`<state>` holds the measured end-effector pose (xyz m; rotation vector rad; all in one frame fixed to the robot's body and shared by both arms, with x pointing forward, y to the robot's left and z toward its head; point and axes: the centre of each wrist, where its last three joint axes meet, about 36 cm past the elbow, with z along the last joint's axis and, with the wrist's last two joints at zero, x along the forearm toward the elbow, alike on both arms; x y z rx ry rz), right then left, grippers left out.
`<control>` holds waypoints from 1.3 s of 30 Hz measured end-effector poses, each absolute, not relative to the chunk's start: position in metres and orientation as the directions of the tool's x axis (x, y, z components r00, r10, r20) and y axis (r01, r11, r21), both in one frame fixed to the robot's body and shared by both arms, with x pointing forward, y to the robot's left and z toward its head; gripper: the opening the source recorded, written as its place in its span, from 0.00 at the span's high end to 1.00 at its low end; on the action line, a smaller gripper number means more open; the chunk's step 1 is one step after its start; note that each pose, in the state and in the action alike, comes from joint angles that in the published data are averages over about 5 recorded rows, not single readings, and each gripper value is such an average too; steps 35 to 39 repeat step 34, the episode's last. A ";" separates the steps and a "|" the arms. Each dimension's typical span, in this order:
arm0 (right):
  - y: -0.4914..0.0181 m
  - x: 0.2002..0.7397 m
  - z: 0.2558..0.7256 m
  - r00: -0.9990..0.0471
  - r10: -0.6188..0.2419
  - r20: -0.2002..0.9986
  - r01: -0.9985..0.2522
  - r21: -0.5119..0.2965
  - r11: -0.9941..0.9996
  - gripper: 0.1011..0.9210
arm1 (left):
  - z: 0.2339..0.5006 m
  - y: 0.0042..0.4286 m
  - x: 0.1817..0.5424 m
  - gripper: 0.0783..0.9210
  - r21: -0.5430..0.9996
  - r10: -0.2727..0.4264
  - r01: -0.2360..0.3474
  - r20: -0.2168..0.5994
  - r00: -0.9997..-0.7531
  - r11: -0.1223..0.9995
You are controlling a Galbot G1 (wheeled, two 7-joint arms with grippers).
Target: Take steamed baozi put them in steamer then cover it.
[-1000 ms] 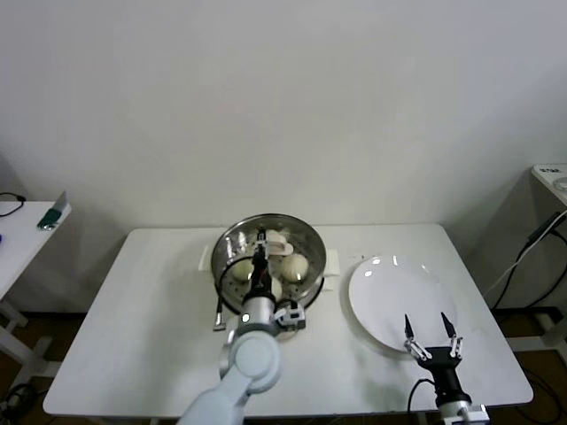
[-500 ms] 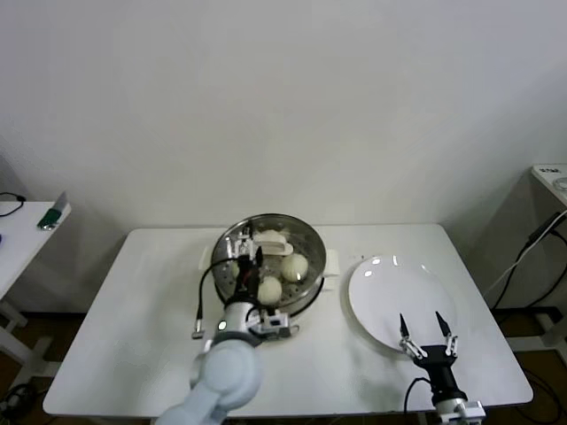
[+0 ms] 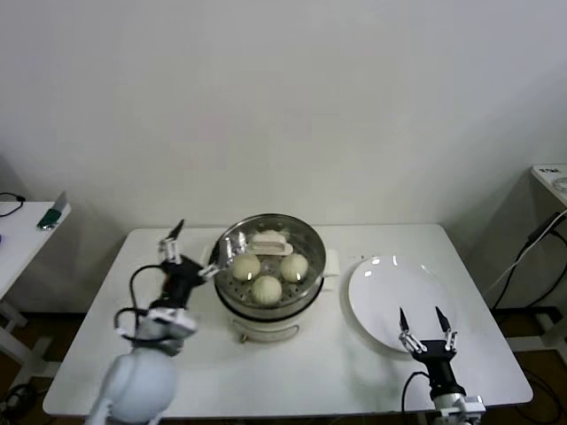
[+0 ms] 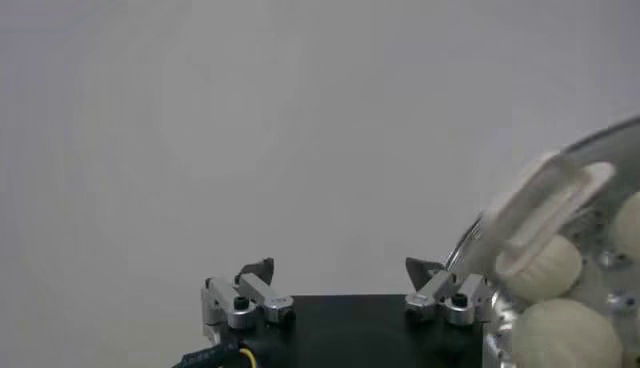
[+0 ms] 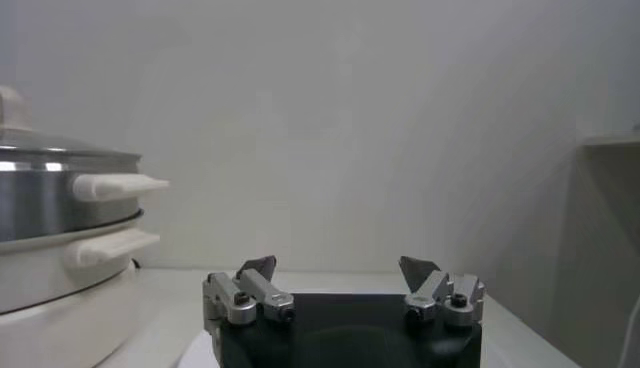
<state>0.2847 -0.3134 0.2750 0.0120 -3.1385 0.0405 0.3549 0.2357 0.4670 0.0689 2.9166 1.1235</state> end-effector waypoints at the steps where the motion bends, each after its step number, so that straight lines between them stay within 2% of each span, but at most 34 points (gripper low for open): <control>1: -0.314 0.285 0.275 -1.000 -0.006 0.002 -0.006 -0.026 1.000 0.12 | 0.464 0.247 0.352 0.12 0.637 0.041 0.034 0.005 -0.999 0.770; 5: -0.316 0.286 0.273 -1.000 -0.001 0.001 -0.001 -0.022 1.000 0.12 | 0.443 0.285 0.336 0.12 0.502 0.019 0.028 0.024 -1.000 0.865; 10: -0.316 0.288 0.269 -1.000 0.000 0.004 0.000 -0.008 1.000 0.12 | 0.407 0.316 0.316 0.12 0.369 -0.009 0.009 0.047 -0.999 0.929; 16: -0.318 0.289 0.267 -1.000 0.002 0.009 0.002 0.008 1.000 0.12 | 0.359 0.336 0.298 0.12 0.260 -0.040 -0.018 0.079 -0.996 0.965; 21: -0.320 0.291 0.267 -1.000 0.003 0.007 0.003 0.016 1.000 0.12 | 0.332 0.342 0.284 0.12 0.199 -0.056 -0.035 0.104 -0.993 0.979; 30: -0.317 0.293 0.267 -1.000 0.000 0.009 0.001 0.026 1.000 0.12 | 0.309 0.344 0.269 0.12 0.138 -0.061 -0.044 0.122 -0.991 0.989; 39: -0.318 0.294 0.267 -1.000 0.001 0.009 0.001 0.025 1.000 0.12 | 0.305 0.345 0.266 0.12 0.125 -0.064 -0.049 0.121 -0.991 0.991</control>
